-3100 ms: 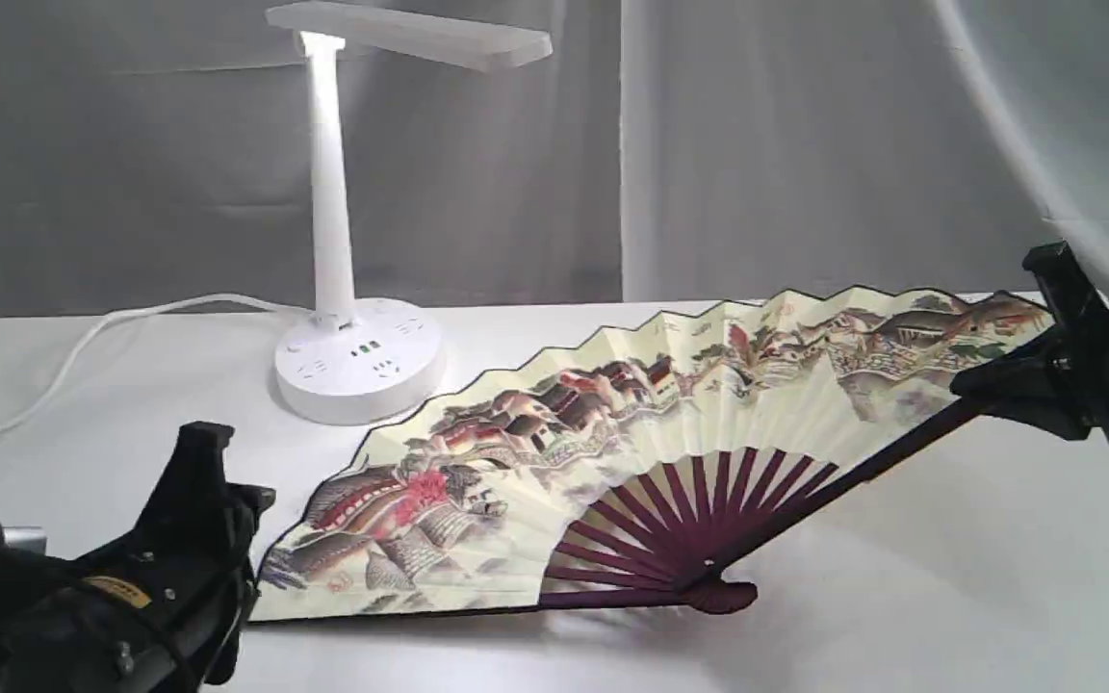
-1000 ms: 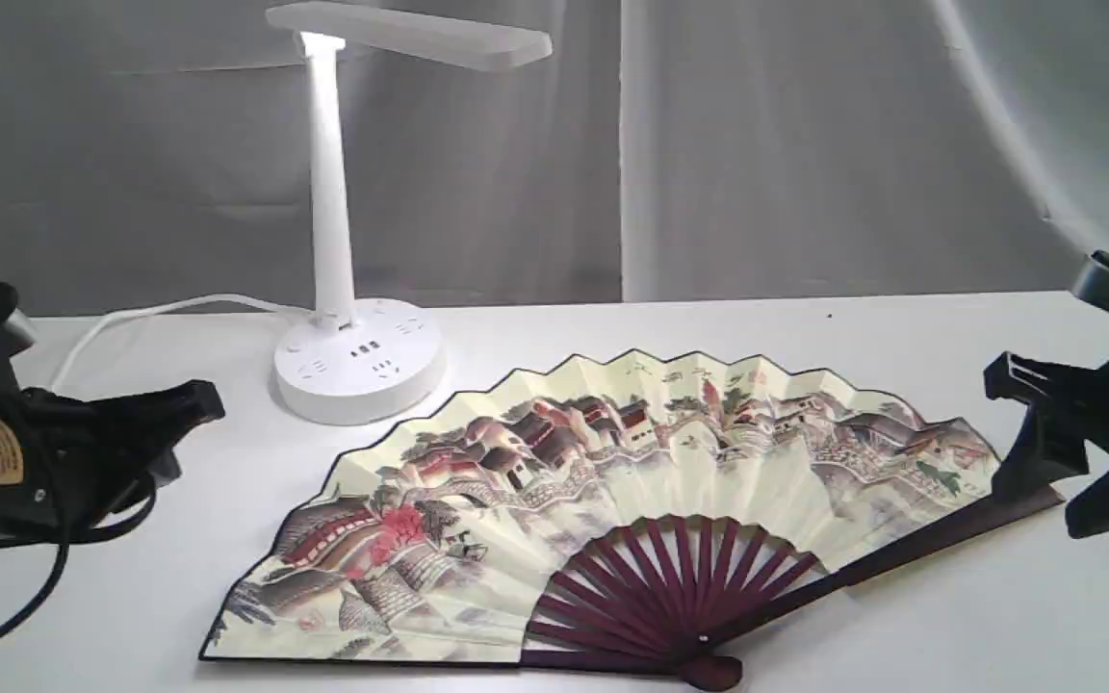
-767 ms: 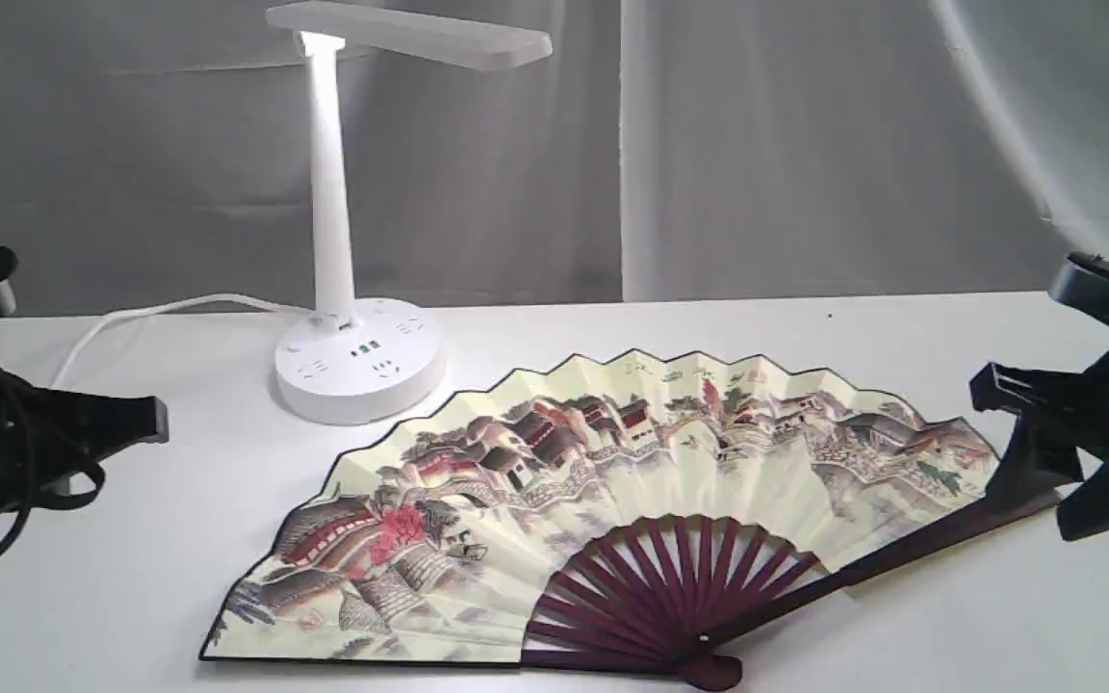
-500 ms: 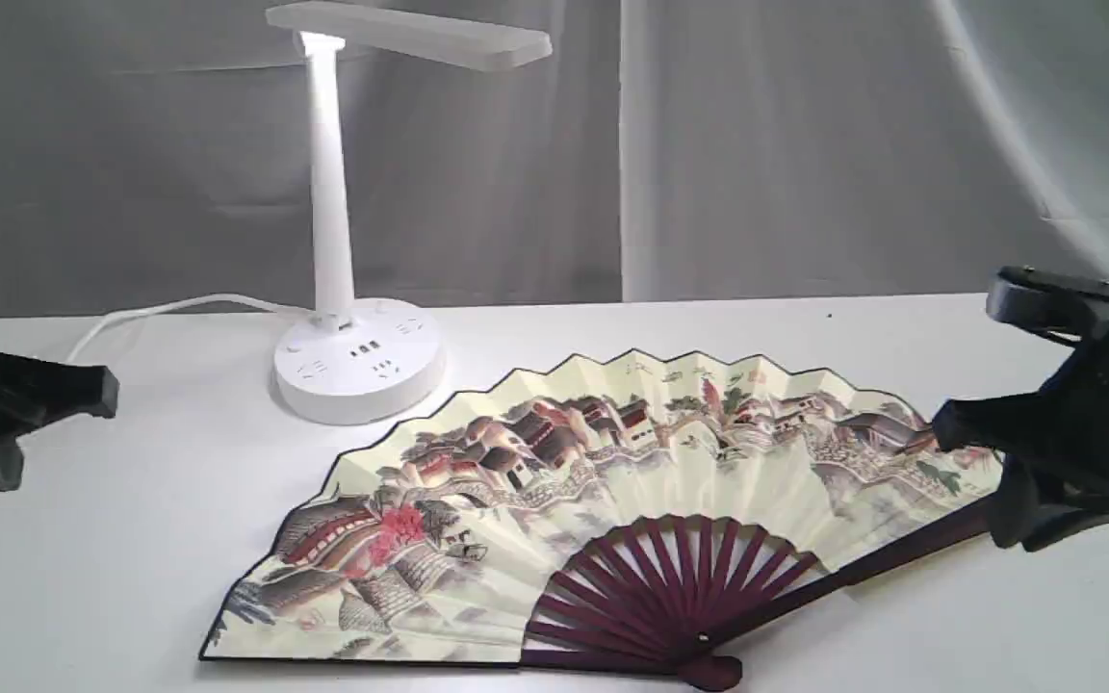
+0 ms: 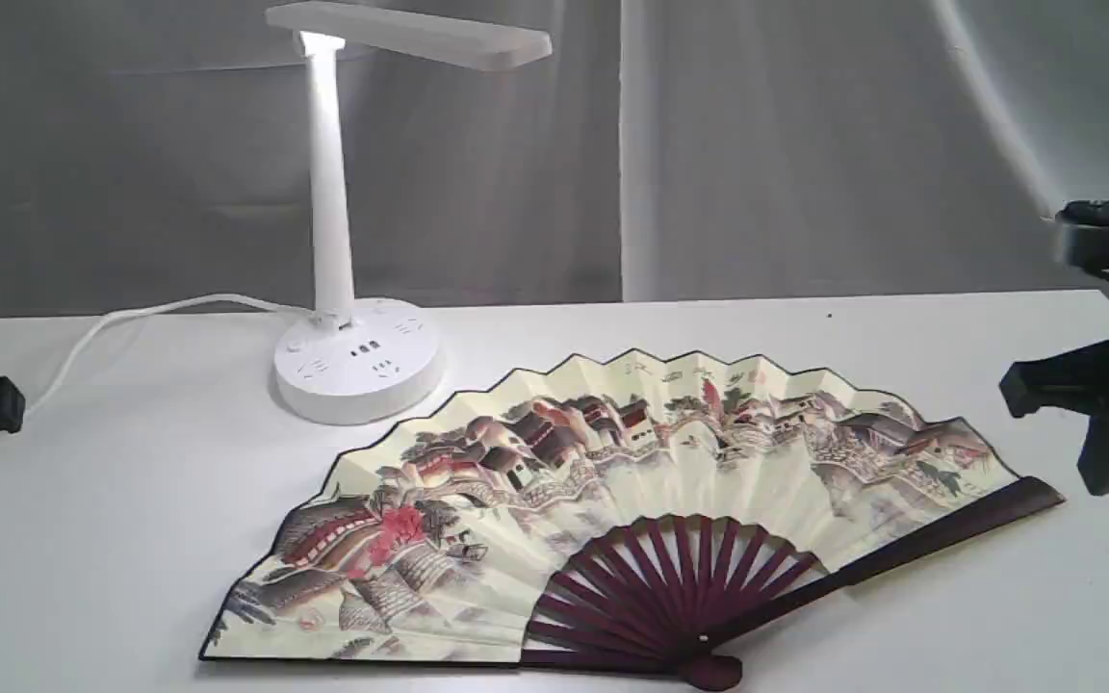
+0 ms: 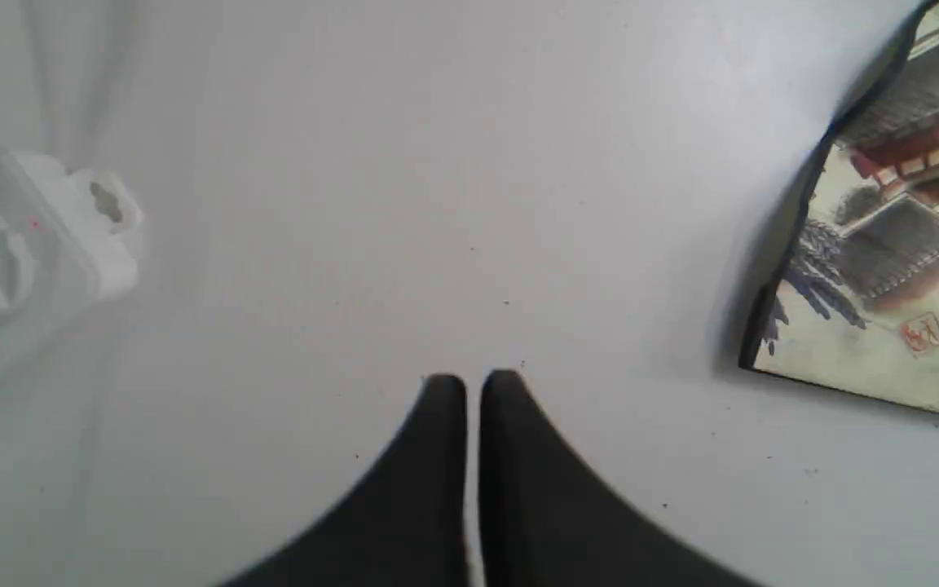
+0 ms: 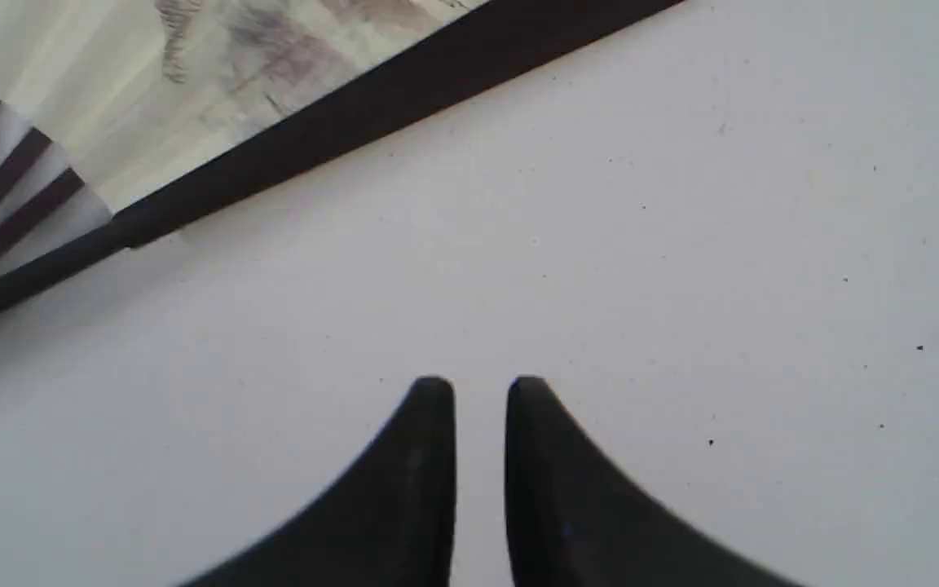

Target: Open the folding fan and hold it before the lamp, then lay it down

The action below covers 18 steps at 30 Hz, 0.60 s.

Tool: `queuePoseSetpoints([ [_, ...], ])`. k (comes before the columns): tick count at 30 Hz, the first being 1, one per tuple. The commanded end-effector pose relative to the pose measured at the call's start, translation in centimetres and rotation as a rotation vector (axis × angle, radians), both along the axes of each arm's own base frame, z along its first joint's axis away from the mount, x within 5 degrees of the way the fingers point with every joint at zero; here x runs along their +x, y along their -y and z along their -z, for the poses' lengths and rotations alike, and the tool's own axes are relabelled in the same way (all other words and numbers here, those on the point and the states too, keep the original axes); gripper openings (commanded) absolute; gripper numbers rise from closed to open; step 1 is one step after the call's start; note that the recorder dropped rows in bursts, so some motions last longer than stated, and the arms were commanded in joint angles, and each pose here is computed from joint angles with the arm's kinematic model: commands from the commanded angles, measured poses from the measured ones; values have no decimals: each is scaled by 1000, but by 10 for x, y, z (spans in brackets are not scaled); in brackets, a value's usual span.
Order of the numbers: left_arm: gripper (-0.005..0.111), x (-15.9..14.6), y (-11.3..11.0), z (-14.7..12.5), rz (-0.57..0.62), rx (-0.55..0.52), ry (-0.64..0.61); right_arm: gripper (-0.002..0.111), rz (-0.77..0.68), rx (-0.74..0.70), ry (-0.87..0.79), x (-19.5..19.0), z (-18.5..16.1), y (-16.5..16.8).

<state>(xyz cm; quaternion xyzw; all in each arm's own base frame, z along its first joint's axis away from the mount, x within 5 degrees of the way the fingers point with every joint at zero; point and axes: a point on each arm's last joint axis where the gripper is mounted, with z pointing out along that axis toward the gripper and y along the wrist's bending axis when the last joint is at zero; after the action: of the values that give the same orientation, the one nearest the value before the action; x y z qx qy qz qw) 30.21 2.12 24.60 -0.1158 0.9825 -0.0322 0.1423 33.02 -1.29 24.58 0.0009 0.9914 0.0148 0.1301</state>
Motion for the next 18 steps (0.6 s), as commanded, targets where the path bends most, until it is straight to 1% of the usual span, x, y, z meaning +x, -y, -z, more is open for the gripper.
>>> queuePoseSetpoints([
  [1, 0, -1, 0, -4, 7, 2, 8, 12, -16, -16, 20, -4, -10, 0],
  [5, 0, -2, 0, -3, 8, 1, 1, 9, -28, -17, -4, -8, -12, 0],
  [8, 0, -2, 0, -3, 15, 2, -1, 0, -50, -22, -8, -10, -14, 0],
  [11, 0, -2, 0, -4, 15, 3, 3, 0, -63, -41, 2, -15, -14, 1],
  [14, 0, -2, 0, -5, 40, 11, 10, 0, -73, -91, 20, -22, -10, 4],
  [18, 0, -2, 0, -6, 49, 14, 10, 0, -64, -101, 76, -28, -10, 5],
])
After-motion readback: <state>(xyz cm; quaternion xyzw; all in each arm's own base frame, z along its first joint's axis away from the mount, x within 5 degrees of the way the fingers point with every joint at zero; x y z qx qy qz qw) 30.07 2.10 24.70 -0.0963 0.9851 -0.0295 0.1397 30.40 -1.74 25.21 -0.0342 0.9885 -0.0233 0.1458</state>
